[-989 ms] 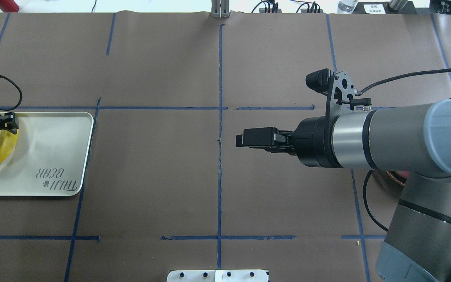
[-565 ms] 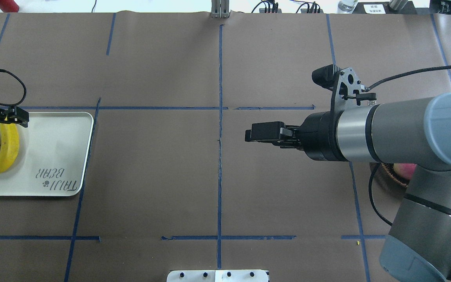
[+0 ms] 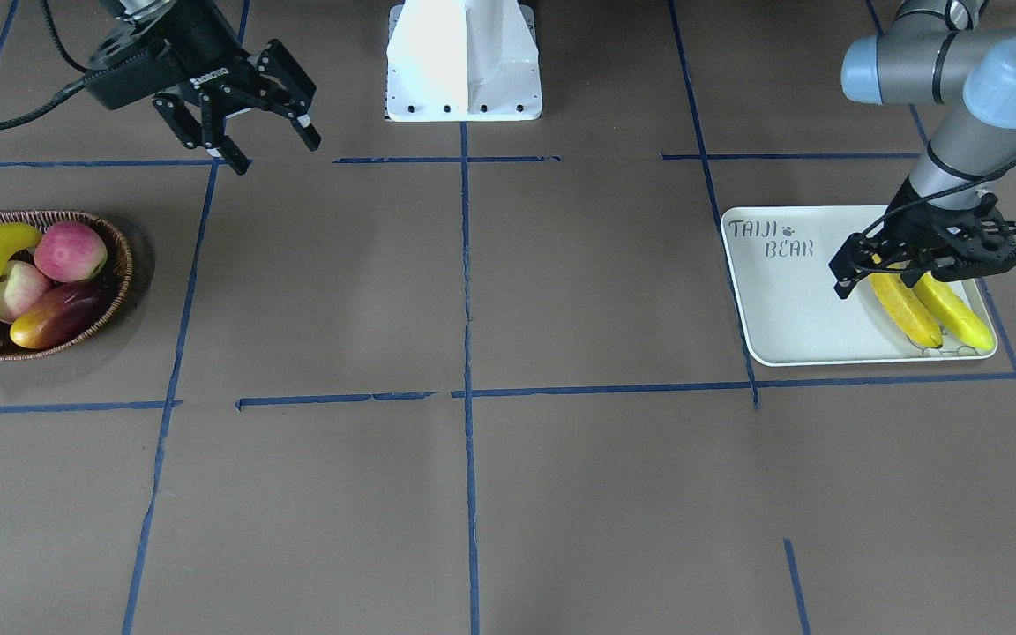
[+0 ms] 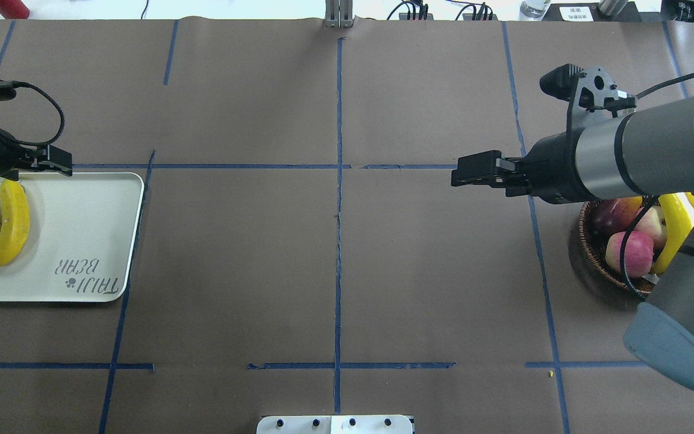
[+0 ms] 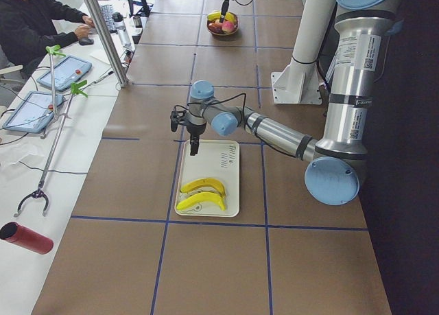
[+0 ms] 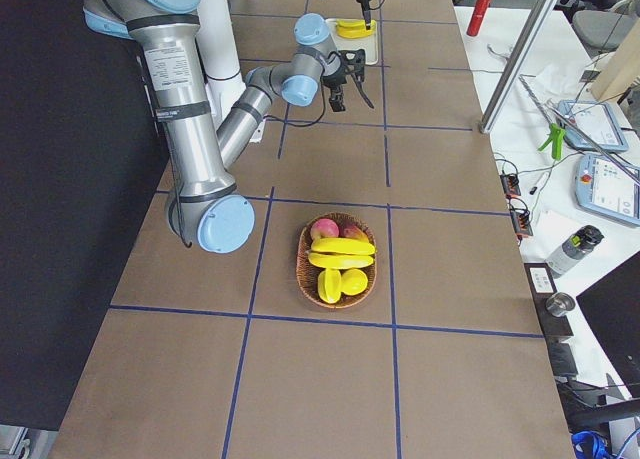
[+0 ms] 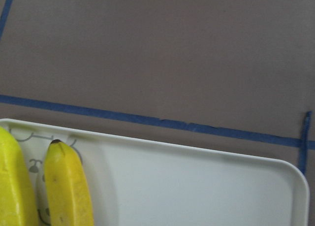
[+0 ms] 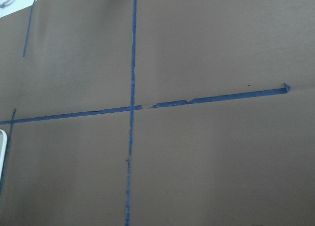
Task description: Transfer all bananas from basket to plate
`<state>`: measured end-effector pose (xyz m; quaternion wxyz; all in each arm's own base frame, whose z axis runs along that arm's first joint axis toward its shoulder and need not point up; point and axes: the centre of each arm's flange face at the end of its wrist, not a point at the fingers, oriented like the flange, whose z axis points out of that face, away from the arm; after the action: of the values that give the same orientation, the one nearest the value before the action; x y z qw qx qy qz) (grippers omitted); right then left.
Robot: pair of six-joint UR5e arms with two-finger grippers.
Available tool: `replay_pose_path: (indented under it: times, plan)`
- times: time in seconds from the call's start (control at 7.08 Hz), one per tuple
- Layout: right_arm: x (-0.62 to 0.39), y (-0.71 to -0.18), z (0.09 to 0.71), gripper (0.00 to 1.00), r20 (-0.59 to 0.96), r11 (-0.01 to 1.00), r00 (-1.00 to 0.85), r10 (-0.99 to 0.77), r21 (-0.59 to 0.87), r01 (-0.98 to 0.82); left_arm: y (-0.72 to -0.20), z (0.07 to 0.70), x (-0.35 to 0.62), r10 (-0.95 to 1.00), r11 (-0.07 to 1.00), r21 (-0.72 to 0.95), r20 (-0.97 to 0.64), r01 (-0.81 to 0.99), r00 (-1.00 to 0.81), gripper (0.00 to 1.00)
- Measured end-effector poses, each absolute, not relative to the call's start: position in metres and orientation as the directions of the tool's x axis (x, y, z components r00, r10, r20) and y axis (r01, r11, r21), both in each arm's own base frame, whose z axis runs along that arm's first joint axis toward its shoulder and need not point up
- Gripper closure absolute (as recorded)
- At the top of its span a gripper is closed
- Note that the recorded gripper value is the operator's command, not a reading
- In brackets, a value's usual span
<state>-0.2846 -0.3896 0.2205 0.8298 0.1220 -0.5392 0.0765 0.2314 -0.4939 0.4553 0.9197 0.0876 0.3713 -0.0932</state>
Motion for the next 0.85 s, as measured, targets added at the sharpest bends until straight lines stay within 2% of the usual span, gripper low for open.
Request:
replay_pose_path:
  times: [0.42,0.85]
  plan:
    - [-0.224,-0.399,0.292,0.00,0.873,0.975,0.488,0.002,0.108,-0.196,-0.494,0.414,0.231,-0.050,0.960,0.152,-0.732,0.235,0.680,0.00]
    - [-0.146,-0.384,0.380,0.00,0.838,0.991,0.545,0.003,0.070,-0.113,-0.493,0.381,0.240,-0.016,0.956,0.180,-0.756,0.231,0.654,0.00]
